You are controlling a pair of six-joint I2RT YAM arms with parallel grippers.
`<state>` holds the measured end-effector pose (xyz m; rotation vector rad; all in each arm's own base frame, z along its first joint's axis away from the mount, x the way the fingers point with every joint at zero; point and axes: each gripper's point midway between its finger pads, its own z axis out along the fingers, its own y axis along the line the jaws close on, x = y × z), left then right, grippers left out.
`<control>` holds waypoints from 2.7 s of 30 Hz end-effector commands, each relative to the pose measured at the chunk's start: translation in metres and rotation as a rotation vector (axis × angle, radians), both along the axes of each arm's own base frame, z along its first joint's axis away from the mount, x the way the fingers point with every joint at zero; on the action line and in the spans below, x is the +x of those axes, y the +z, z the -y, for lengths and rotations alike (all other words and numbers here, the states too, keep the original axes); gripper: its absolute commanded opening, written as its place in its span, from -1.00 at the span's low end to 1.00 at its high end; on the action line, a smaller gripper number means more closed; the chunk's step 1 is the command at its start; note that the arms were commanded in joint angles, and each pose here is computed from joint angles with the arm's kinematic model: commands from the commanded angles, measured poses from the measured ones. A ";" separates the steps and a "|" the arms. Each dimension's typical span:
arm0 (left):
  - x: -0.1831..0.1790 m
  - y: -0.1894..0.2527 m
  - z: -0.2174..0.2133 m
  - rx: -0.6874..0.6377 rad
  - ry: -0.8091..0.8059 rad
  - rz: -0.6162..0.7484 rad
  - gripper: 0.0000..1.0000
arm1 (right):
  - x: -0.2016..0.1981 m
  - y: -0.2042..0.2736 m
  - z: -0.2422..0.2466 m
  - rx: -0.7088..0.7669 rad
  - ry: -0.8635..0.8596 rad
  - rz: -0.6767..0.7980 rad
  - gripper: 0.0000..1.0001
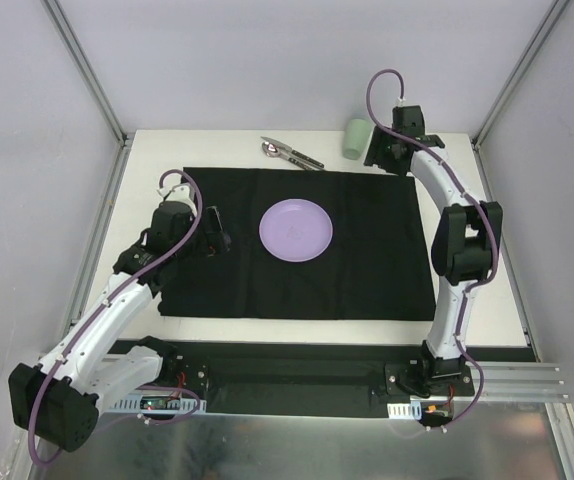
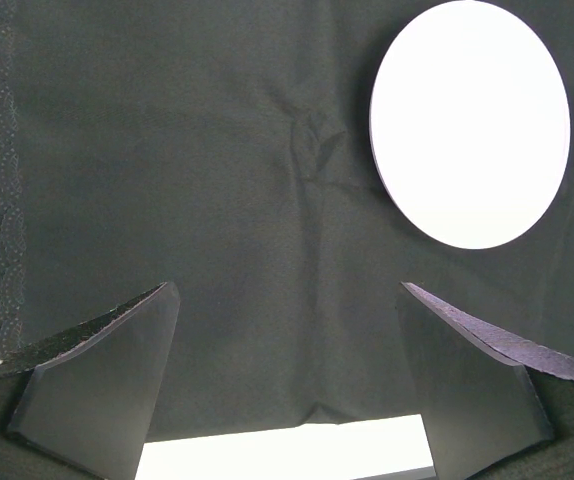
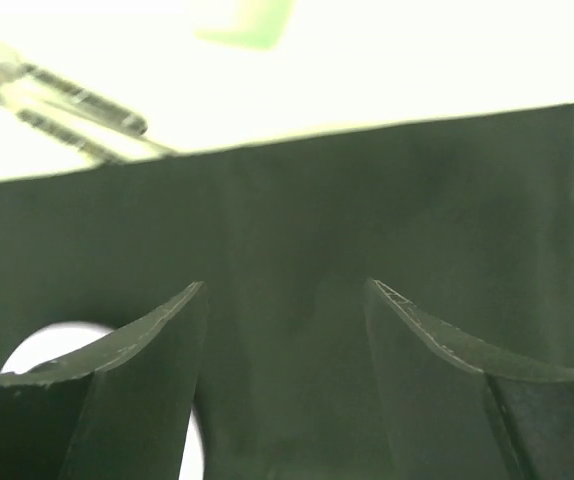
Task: Set the dinner table for one person
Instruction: Place the plate on the napkin, then pick up the cup at the center of the board.
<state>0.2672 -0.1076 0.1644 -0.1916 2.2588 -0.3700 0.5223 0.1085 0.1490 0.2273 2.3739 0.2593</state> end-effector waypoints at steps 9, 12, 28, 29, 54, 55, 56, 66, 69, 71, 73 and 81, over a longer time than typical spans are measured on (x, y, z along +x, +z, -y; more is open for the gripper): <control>0.065 0.033 0.033 -0.012 -0.099 0.066 0.80 | 0.005 0.000 0.035 0.052 -0.125 0.046 0.32; 0.094 0.051 0.054 -0.032 -0.159 0.096 0.80 | 0.000 -0.003 0.041 0.049 -0.137 0.025 0.33; 0.169 0.072 0.137 -0.119 -0.369 0.109 0.75 | 0.038 -0.012 0.011 0.146 0.054 0.007 0.34; 0.163 0.069 0.136 -0.122 -0.370 0.099 0.75 | 0.043 -0.016 0.009 0.149 0.066 0.001 0.35; 0.186 0.049 0.142 -0.073 -0.387 0.091 0.76 | 0.070 0.052 0.006 0.232 0.095 0.275 0.89; 0.196 0.050 0.146 -0.071 -0.398 0.101 0.75 | 0.057 0.044 0.009 0.225 0.081 0.248 0.89; 0.206 0.050 0.150 -0.072 -0.400 0.109 0.75 | 0.048 0.052 0.010 0.222 0.075 0.251 0.89; 0.307 0.029 0.217 -0.222 -0.440 0.148 0.46 | -0.060 0.102 0.007 0.224 0.098 0.241 0.88; 0.322 0.016 0.227 -0.277 -0.419 0.136 0.48 | -0.084 0.101 0.005 0.214 0.110 0.227 0.88; 0.329 0.009 0.233 -0.307 -0.409 0.137 0.48 | -0.096 0.096 0.007 0.199 0.110 0.201 0.88; 0.332 0.003 0.235 -0.333 -0.389 0.130 0.48 | -0.103 0.090 0.004 0.196 0.126 0.186 0.87; 0.281 0.018 0.202 -0.263 -0.368 0.069 0.56 | -0.067 0.034 -0.009 0.180 0.132 0.083 0.87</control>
